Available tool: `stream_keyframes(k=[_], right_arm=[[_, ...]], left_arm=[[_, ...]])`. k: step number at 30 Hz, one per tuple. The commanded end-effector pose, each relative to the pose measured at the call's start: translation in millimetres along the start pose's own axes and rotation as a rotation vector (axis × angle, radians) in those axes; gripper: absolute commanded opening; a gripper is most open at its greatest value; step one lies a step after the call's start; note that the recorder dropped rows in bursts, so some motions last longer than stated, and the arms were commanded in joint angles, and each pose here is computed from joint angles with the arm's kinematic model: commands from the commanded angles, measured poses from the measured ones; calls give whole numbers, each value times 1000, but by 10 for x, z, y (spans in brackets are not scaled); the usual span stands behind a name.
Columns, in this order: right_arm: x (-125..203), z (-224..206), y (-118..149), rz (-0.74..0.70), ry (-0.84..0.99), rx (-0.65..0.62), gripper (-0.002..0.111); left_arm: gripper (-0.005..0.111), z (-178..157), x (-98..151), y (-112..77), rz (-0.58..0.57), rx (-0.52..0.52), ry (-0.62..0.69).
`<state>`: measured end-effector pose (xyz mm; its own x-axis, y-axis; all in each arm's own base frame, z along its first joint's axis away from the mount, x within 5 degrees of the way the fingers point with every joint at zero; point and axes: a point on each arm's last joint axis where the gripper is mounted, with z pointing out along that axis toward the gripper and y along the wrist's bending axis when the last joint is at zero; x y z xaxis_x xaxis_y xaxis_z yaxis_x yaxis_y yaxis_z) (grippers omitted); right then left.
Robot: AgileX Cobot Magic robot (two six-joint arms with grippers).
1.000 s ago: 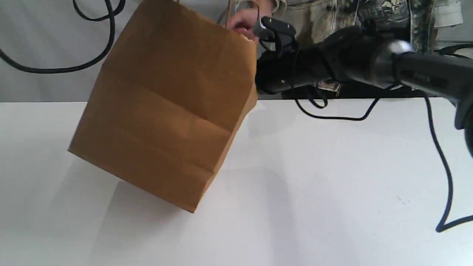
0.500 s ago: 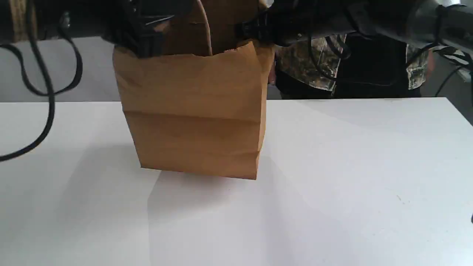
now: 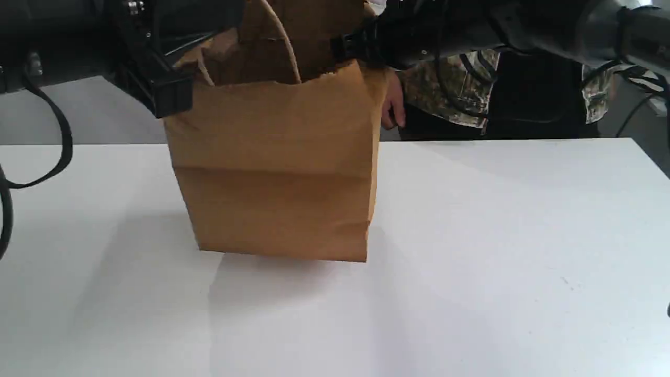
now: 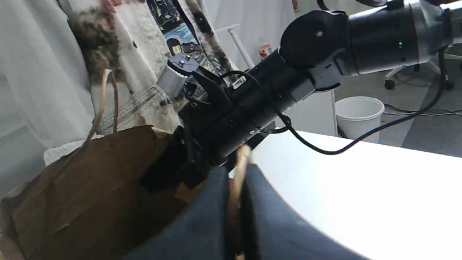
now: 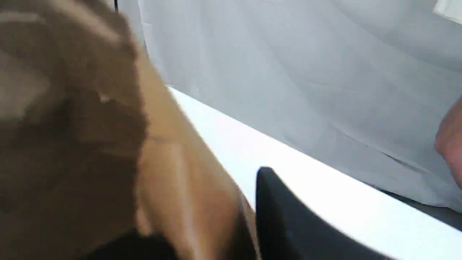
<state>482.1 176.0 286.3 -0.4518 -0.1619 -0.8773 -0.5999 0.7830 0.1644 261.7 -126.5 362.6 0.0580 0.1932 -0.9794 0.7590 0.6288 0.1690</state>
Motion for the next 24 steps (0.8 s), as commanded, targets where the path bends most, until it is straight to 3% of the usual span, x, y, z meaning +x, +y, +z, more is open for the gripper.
stream_keyframes(k=[1, 3, 5, 14, 24], right_arm=[[-19, -23, -4, -5, -9, 11, 45], [-19, -23, -3, -22, -9, 11, 68], [-19, -23, -3, -42, -8, 11, 78], [-106, -77, -19, -78, -59, 54, 76], [-372, -391, 90, -203, -113, 71, 73]], left_arm=[[39, -13, 16, 1, 16, -11, 16], [55, -13, 16, 1, 16, -11, 16], [68, -13, -11, 20, 17, -29, -2], [71, -28, -250, 89, 48, -66, -72], [71, -41, -196, 199, 77, -188, -6]])
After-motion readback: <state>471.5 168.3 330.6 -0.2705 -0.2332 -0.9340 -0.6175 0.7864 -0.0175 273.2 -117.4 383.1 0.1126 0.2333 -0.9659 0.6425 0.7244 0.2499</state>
